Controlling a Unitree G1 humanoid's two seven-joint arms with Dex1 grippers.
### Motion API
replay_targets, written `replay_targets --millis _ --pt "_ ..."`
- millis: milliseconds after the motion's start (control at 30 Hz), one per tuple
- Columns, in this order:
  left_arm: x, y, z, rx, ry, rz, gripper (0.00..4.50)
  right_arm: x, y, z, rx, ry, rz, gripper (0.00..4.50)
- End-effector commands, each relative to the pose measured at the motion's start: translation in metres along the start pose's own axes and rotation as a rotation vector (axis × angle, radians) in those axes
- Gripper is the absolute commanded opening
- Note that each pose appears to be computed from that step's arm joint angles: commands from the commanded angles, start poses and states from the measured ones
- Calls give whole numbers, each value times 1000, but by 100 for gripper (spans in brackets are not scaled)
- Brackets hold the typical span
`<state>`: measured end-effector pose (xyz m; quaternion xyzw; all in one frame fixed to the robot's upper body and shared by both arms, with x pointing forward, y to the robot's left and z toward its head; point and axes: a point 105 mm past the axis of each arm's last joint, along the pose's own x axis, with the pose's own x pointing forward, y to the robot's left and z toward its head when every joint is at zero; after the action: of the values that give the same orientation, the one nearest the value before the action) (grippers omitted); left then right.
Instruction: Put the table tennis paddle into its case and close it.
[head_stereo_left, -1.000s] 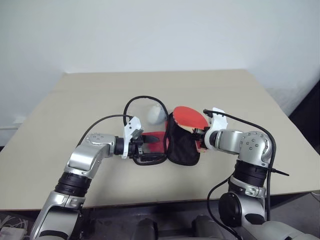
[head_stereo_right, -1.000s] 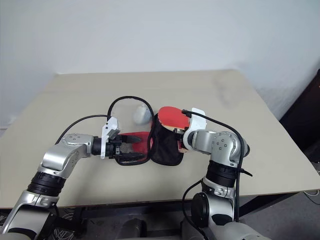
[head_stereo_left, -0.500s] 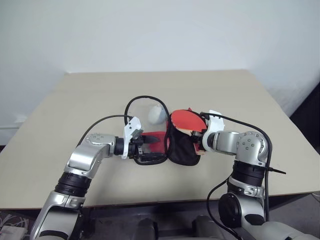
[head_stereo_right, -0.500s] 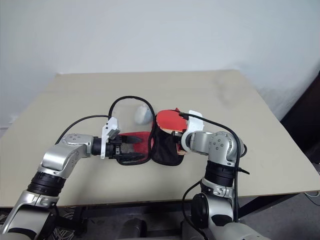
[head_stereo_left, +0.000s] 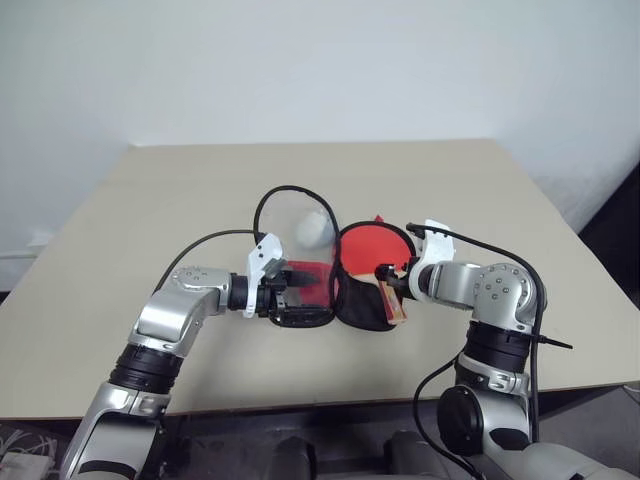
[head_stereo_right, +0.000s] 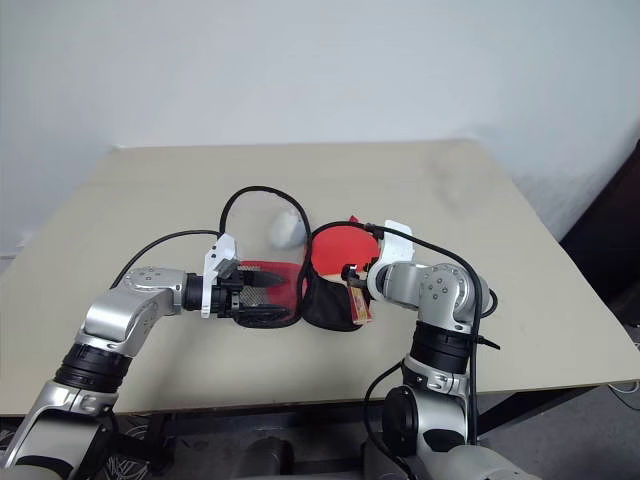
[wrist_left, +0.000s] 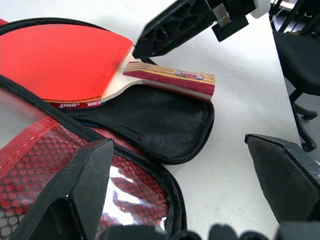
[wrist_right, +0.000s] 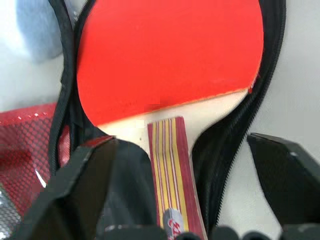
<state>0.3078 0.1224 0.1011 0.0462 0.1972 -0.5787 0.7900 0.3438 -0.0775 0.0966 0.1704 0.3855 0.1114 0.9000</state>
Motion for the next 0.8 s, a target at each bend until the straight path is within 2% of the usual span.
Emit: replay_targets --millis 33,67,133,200,300,400,500,600,800 --pt "-2 -1 14 59 -18 -1 450 -6 64 -5 -80 -28 241 440" --pt "-6 0 16 74 -14 -2 450 -10 46 5 -210 -102 163 440" --pt "-16 2 23 102 -23 -11 450 -18 22 11 -420 -176 156 440" --pt "-22 5 27 111 -36 -6 450 -24 12 11 -490 -210 245 440" --pt "-27 13 27 126 -38 29 450 -29 -17 16 -569 -316 277 440" --pt "-29 14 30 171 -71 36 450 -31 -44 21 -565 -382 278 440" --pt "-33 16 36 211 -129 60 450 -38 -54 25 -544 -441 323 440" --pt "-40 26 29 205 -124 137 450 -42 -66 28 -552 -516 309 440" --pt "-61 48 26 272 -252 343 450 -24 -84 7 -508 -422 290 440"
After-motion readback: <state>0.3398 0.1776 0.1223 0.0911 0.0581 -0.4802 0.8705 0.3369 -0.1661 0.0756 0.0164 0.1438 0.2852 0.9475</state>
